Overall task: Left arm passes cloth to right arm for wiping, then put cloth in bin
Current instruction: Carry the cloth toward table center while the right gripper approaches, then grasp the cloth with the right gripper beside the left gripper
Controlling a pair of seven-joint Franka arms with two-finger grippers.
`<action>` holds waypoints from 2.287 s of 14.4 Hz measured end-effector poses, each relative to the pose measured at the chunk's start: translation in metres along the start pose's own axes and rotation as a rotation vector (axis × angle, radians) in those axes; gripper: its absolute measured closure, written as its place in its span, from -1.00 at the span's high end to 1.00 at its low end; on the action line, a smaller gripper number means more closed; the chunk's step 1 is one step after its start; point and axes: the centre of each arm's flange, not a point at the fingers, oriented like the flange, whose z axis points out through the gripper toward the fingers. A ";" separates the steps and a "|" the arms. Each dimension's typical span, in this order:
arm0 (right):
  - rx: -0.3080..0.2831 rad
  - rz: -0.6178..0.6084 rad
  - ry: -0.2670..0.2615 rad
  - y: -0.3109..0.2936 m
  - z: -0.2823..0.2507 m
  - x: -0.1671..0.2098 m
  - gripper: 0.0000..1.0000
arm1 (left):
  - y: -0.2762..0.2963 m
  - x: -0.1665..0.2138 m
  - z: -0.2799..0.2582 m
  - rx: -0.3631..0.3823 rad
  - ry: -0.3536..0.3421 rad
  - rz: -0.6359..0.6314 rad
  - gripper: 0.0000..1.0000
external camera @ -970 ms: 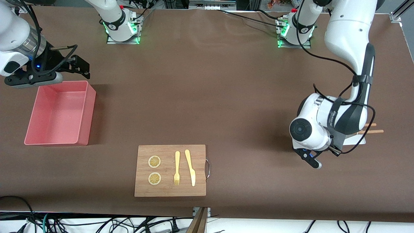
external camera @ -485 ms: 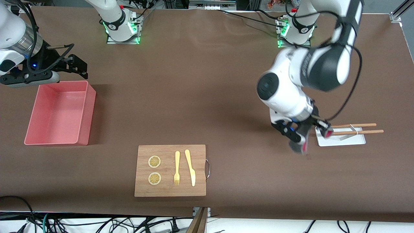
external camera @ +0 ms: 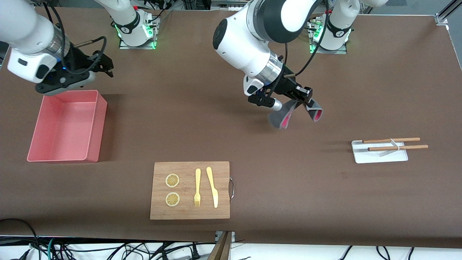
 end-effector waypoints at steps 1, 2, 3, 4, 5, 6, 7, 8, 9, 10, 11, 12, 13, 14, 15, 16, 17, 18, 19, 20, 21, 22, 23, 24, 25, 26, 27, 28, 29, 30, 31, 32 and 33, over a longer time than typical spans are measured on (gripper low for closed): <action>0.035 -0.077 -0.005 -0.003 0.007 0.005 1.00 | -0.014 0.005 0.005 -0.113 0.016 -0.028 -0.95; 0.069 -0.151 -0.009 -0.002 0.015 0.009 1.00 | -0.031 0.012 0.014 -0.230 0.028 -0.066 -0.95; 0.104 -0.220 -0.010 0.002 0.024 0.014 1.00 | -0.047 0.018 0.025 -0.352 0.040 -0.106 -0.95; 0.144 -0.283 -0.007 0.007 0.034 0.020 1.00 | -0.060 0.025 0.034 -0.474 0.057 -0.143 -0.95; 0.182 -0.340 0.001 0.011 0.046 0.027 1.00 | -0.069 0.030 0.041 -0.599 0.073 -0.172 -0.95; 0.215 -0.391 0.011 0.014 0.059 0.037 1.00 | -0.073 0.035 0.045 -0.721 0.080 -0.194 -0.95; 0.244 -0.429 0.019 0.015 0.074 0.047 1.00 | -0.073 0.039 0.047 -0.807 0.082 -0.207 -0.95; 0.276 -0.458 0.029 0.014 0.090 0.057 1.00 | -0.070 0.043 0.049 -0.859 0.079 -0.216 -0.95; 0.304 -0.479 0.035 0.012 0.104 0.066 1.00 | -0.066 0.046 0.050 -0.885 0.074 -0.225 -0.95; 0.326 -0.496 0.041 0.009 0.118 0.074 1.00 | -0.063 0.049 0.050 -0.899 0.075 -0.236 -0.95; 0.346 -0.516 0.055 0.005 0.130 0.083 1.00 | -0.060 0.052 0.049 -0.909 0.079 -0.253 -0.95; 0.364 -0.540 0.077 -0.002 0.141 0.092 1.00 | -0.055 0.054 0.047 -0.916 0.077 -0.274 -0.95; 0.378 -0.567 0.097 -0.011 0.151 0.101 1.00 | -0.049 0.056 0.042 -0.921 0.072 -0.299 -0.89; 0.392 -0.599 0.118 -0.024 0.163 0.110 1.00 | -0.040 0.057 0.036 -0.925 0.065 -0.328 -0.89; 0.406 -0.633 0.136 -0.039 0.172 0.118 1.00 | -0.033 0.058 0.031 -0.933 0.055 -0.359 -0.89; 0.419 -0.671 0.155 -0.056 0.181 0.124 1.00 | -0.028 0.059 0.027 -0.947 0.044 -0.381 -0.89; 0.427 -0.703 0.175 -0.076 0.190 0.131 1.00 | -0.025 0.060 0.027 -0.955 0.041 -0.388 -0.94; 0.423 -0.727 0.194 -0.097 0.200 0.136 1.00 | -0.025 0.062 0.029 -0.956 0.053 -0.376 -0.94; 0.410 -0.755 0.216 -0.117 0.209 0.140 1.00 | -0.026 0.064 0.031 -0.953 0.083 -0.331 -0.95; 0.401 -0.792 0.245 -0.137 0.218 0.144 1.00 | -0.027 0.065 0.034 -0.948 0.118 -0.266 -0.95; 0.395 -0.830 0.279 -0.155 0.228 0.146 1.00 | -0.029 0.066 0.036 -0.941 0.152 -0.199 -0.95; 0.389 -0.865 0.310 -0.168 0.237 0.147 1.00 | -0.031 0.067 0.040 -0.935 0.178 -0.148 -0.95; 0.385 -0.892 0.334 -0.177 0.247 0.146 1.00 | -0.035 0.069 0.047 -0.929 0.195 -0.110 -0.95; 0.376 -0.908 0.352 -0.184 0.256 0.144 1.00 | -0.037 0.071 0.054 -0.924 0.208 -0.073 -0.95; 0.365 -0.921 0.367 -0.193 0.265 0.142 1.00 | -0.038 0.073 0.062 -0.920 0.221 -0.037 -0.95; 0.355 -0.930 0.379 -0.203 0.271 0.139 1.00 | -0.042 0.075 0.069 -0.915 0.236 -0.006 -0.95; 0.348 -0.933 0.389 -0.213 0.276 0.137 1.00 | -0.048 0.076 0.076 -0.910 0.254 0.029 -0.95; 0.349 -0.930 0.402 -0.222 0.280 0.137 1.00 | -0.053 0.077 0.083 -0.907 0.268 0.059 -0.95; 0.349 -0.919 0.419 -0.228 0.285 0.138 1.00 | -0.055 0.078 0.089 -0.904 0.276 0.079 -0.95; 0.342 -0.906 0.439 -0.232 0.290 0.141 1.00 | -0.054 0.080 0.091 -0.903 0.284 0.094 -0.95; 0.333 -0.891 0.458 -0.233 0.294 0.144 1.00 | -0.050 0.082 0.089 -0.903 0.295 0.103 -0.95; 0.328 -0.874 0.470 -0.233 0.297 0.148 1.00 | -0.045 0.082 0.084 -0.915 0.302 0.107 -0.95; 0.323 -0.855 0.479 -0.230 0.297 0.152 1.00 | -0.038 0.082 0.077 -0.956 0.301 0.097 -0.95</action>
